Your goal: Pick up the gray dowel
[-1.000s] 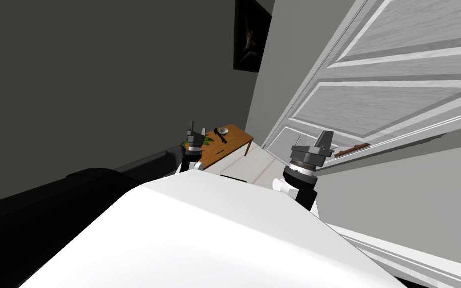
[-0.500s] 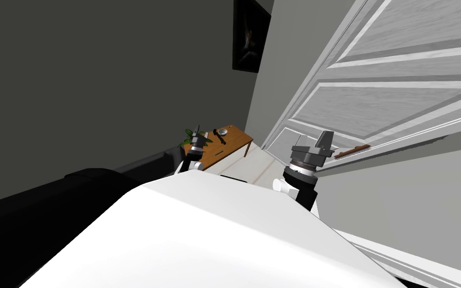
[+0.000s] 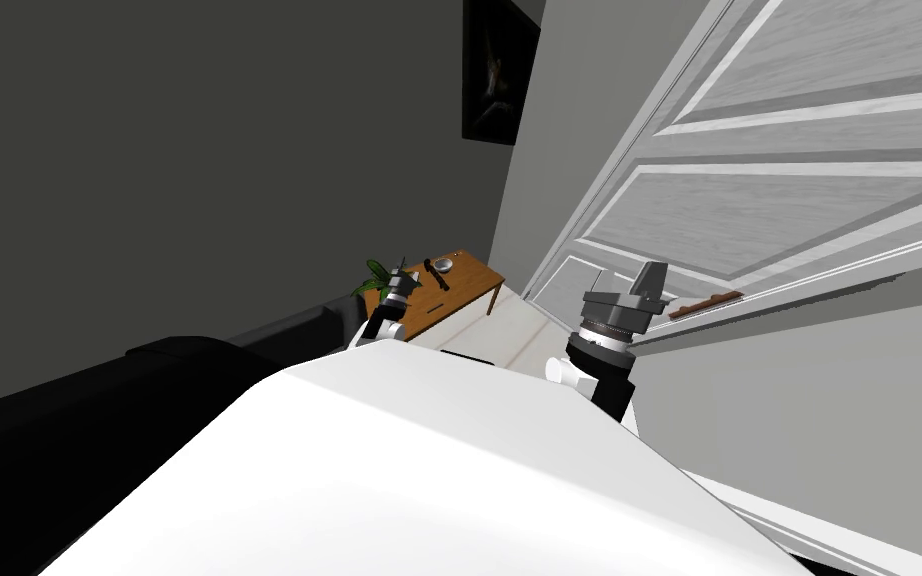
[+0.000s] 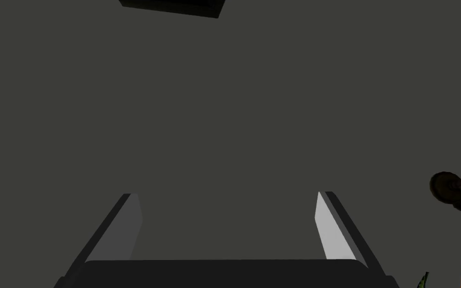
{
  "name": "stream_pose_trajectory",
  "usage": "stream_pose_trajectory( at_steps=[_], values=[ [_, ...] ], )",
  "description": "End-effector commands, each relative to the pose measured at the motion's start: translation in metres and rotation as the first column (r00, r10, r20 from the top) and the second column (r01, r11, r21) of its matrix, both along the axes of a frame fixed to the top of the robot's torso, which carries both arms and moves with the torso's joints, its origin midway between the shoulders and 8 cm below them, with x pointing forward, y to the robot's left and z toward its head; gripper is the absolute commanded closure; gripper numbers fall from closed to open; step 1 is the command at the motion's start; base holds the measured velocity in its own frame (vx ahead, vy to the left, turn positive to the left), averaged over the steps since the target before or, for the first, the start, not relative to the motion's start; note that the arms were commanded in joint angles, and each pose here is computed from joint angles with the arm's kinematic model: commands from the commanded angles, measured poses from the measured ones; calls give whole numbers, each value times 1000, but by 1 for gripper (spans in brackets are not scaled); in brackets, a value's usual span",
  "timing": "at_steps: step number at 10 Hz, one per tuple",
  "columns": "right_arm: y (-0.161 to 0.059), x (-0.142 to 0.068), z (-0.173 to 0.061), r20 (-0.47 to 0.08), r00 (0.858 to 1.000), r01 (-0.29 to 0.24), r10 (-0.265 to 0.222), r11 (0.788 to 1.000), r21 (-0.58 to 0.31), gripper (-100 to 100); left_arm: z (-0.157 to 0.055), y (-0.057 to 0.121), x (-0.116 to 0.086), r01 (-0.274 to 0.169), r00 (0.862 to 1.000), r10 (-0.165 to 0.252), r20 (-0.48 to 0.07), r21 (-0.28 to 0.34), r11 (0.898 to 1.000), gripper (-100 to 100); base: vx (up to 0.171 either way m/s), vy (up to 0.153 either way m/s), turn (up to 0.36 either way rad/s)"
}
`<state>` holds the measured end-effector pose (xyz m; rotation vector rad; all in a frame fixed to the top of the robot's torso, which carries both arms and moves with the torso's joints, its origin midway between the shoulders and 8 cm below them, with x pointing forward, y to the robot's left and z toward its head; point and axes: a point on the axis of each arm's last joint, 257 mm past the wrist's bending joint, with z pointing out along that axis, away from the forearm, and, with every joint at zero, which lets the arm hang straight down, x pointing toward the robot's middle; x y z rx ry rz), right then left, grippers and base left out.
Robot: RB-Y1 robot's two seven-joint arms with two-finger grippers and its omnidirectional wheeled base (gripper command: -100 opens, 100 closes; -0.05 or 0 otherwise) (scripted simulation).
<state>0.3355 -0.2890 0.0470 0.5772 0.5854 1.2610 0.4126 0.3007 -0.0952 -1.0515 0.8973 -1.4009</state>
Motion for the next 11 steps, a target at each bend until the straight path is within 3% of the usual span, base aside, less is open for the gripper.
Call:
stream_pose_trajectory(
  at_steps=[1,3,6,7,8,10,11],
  values=[
    [0,0,0,0,1000,0,0,1000,0,0,-14,3,6,-1,999,1,-34,-10,1000,-100,42,-27,0],
    [0,0,0,0,1000,0,0,1000,0,0,-48,14,16,-9,991,2,-134,-48,999,-100,60,-44,-5],
    [0,0,0,0,1000,0,0,1000,0,0,-71,20,21,-18,978,4,-207,-70,997,-100,51,-29,0],
    [0,0,0,0,1000,0,0,1000,0,0,-89,25,25,-28,966,4,-258,-91,995,-100,56,-30,-4],
    [0,0,0,0,1000,0,0,1000,0,0,-92,26,25,-29,964,4,-266,-91,995,-100,41,-28,2],
    [0,0,0,0,1000,0,0,1000,0,0,-127,36,29,-53,931,1,-366,-134,990,-100,57,-48,-4],
    [0,0,0,0,1000,0,0,1000,0,0,-134,37,29,-58,923,2,-384,-135,989,-100,71,-30,2]
  ],
)
